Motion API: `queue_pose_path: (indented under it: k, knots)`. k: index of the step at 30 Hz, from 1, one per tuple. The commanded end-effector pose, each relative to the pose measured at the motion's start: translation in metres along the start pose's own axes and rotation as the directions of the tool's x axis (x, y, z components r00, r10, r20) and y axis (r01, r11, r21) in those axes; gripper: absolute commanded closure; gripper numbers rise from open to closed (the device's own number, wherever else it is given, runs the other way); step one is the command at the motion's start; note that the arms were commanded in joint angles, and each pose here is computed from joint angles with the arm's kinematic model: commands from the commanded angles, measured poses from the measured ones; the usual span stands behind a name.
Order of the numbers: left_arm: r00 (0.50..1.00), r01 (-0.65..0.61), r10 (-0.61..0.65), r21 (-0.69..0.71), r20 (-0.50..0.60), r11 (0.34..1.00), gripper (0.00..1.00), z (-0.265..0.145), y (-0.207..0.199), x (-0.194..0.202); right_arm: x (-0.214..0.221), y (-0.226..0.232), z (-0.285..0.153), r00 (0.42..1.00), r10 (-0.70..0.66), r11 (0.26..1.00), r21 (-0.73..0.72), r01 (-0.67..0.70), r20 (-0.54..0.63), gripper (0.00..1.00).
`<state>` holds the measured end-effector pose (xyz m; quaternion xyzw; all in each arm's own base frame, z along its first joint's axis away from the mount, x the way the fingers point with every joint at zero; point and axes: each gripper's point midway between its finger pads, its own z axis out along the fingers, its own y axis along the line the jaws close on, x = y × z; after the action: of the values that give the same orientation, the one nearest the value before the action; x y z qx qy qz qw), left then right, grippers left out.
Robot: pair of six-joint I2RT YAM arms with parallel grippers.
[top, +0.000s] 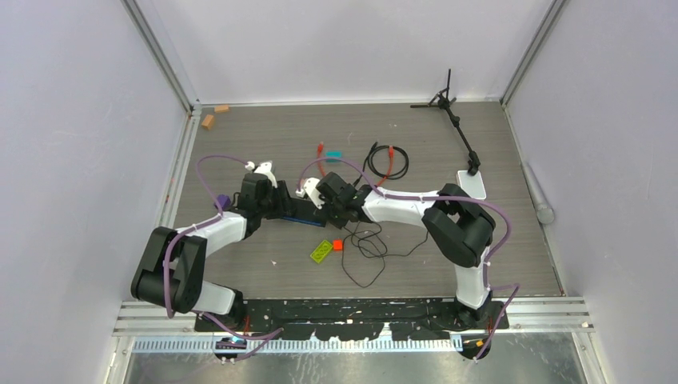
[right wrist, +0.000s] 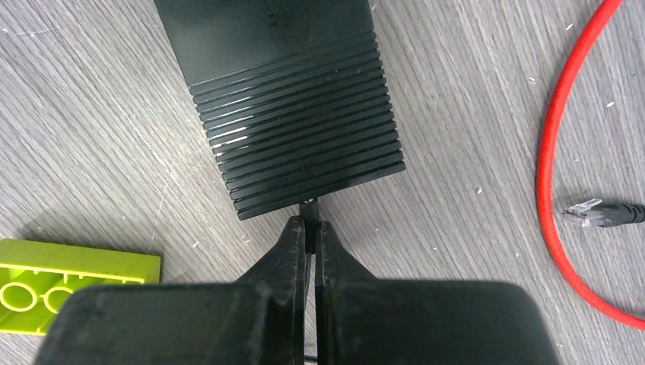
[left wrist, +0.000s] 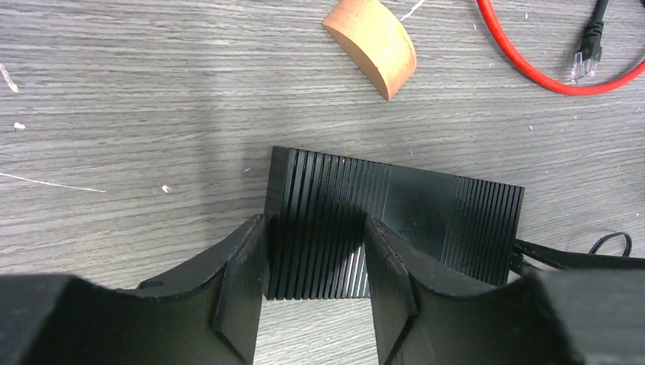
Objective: Insert the plug into the switch port
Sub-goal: Insert the power into the switch port.
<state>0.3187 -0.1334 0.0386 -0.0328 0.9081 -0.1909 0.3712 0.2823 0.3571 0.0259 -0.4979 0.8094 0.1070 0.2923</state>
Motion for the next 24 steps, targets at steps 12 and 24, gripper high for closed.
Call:
queue_pose_path:
  k: [12,24]
  knots:
    - [0.997,-0.011,0.026,0.188,-0.079,0.982,0.52,-0.014,-0.043,0.020,-0.145,0.010,-0.032,0.909,-0.126,0.990,-0.009,0.142,0.396,1.00]
    - [0.996,-0.014,0.034,0.212,-0.088,0.977,0.52,-0.013,-0.047,0.021,-0.155,0.021,-0.026,0.900,-0.160,0.979,-0.052,0.197,0.406,1.00]
